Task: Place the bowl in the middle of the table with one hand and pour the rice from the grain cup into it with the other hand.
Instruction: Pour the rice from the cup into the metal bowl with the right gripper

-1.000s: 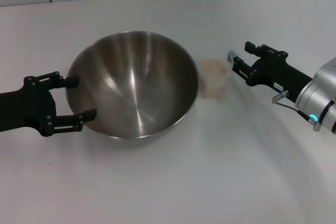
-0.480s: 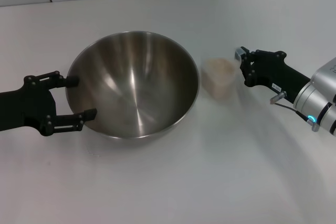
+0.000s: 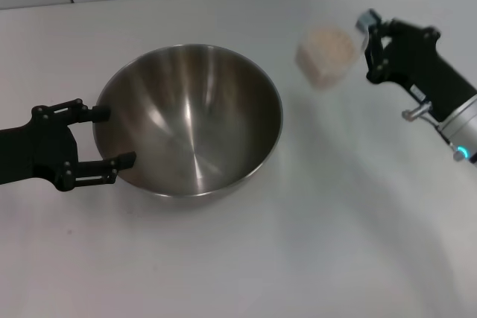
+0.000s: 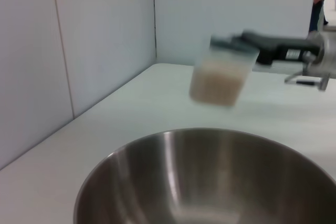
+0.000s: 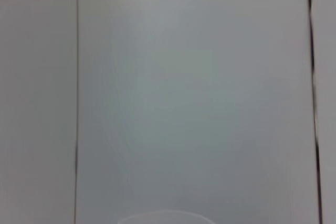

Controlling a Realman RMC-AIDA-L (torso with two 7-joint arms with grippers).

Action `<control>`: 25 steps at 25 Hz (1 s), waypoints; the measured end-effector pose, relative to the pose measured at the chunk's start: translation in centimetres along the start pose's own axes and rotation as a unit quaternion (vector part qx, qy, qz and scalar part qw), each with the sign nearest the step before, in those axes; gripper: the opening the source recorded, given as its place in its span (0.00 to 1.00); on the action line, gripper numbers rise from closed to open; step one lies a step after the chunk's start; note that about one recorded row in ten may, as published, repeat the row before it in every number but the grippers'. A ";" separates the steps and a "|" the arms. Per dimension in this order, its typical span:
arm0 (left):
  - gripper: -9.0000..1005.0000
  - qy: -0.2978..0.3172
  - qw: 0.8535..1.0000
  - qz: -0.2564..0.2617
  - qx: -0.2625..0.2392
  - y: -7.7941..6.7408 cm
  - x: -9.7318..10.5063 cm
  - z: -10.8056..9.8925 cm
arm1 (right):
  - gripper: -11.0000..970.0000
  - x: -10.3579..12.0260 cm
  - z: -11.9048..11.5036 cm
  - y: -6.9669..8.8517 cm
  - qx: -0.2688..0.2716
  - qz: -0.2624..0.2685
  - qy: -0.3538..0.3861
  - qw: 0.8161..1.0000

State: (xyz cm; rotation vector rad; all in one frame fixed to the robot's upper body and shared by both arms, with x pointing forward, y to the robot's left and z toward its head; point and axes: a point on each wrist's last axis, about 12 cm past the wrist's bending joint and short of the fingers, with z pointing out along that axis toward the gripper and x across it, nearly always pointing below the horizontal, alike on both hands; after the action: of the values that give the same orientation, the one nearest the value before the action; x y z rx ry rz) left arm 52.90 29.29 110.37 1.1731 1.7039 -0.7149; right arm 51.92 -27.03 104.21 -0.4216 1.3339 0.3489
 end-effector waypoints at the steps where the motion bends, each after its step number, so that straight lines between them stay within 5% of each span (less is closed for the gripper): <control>1: 0.83 0.000 1.000 0.000 0.000 0.0 0.0 0.0 | 0.03 -0.5 0.4 0.2 -0.007 -0.020 -0.018 1.000; 3: 0.83 0.000 1.000 0.000 0.000 0.0 0.0 0.0 | 0.03 -0.8 0.9 0.5 -0.014 -0.041 -0.031 0.999; 4: 0.83 0.000 1.000 0.001 0.001 0.0 -0.1 0.1 | 0.03 -1.3 2.3 1.9 -0.032 -0.109 -0.057 0.992; 5: 0.83 0.000 1.000 0.001 0.001 0.0 -0.1 0.1 | 0.03 -1.3 2.3 1.9 -0.032 -0.109 -0.057 0.992; 8: 0.84 -0.001 1.000 0.001 0.000 0.0 -0.1 0.1 | 0.04 -1.4 4.0 4.6 -0.043 -0.240 -0.079 0.967; 13: 0.84 -0.002 1.000 -0.001 0.000 0.1 -0.1 0.0 | 0.04 -1.1 5.5 8.4 -0.050 -0.470 -0.078 0.878; 14: 0.84 -0.002 1.000 0.000 0.000 0.1 -0.2 0.0 | 0.04 -0.9 5.5 9.4 -0.054 -0.545 -0.077 0.833; 15: 0.84 -0.002 1.000 0.000 0.000 0.1 -0.2 0.0 | 0.05 -0.9 5.5 9.4 -0.054 -0.545 -0.077 0.833; 19: 0.84 -0.003 1.000 0.003 0.001 0.2 -0.4 0.1 | 0.05 -0.8 5.3 10.8 -0.063 -0.663 -0.096 0.740; 25: 0.83 -0.002 1.000 0.007 0.005 0.3 -0.7 0.4 | 0.06 -0.8 5.0 11.5 -0.070 -0.713 -0.118 0.688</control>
State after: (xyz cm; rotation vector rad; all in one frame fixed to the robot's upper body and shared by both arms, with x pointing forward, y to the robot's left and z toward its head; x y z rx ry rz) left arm 53.42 28.83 110.83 1.1880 1.6890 -0.7177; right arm 50.59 -14.55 104.82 -1.3474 0.4081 -0.8055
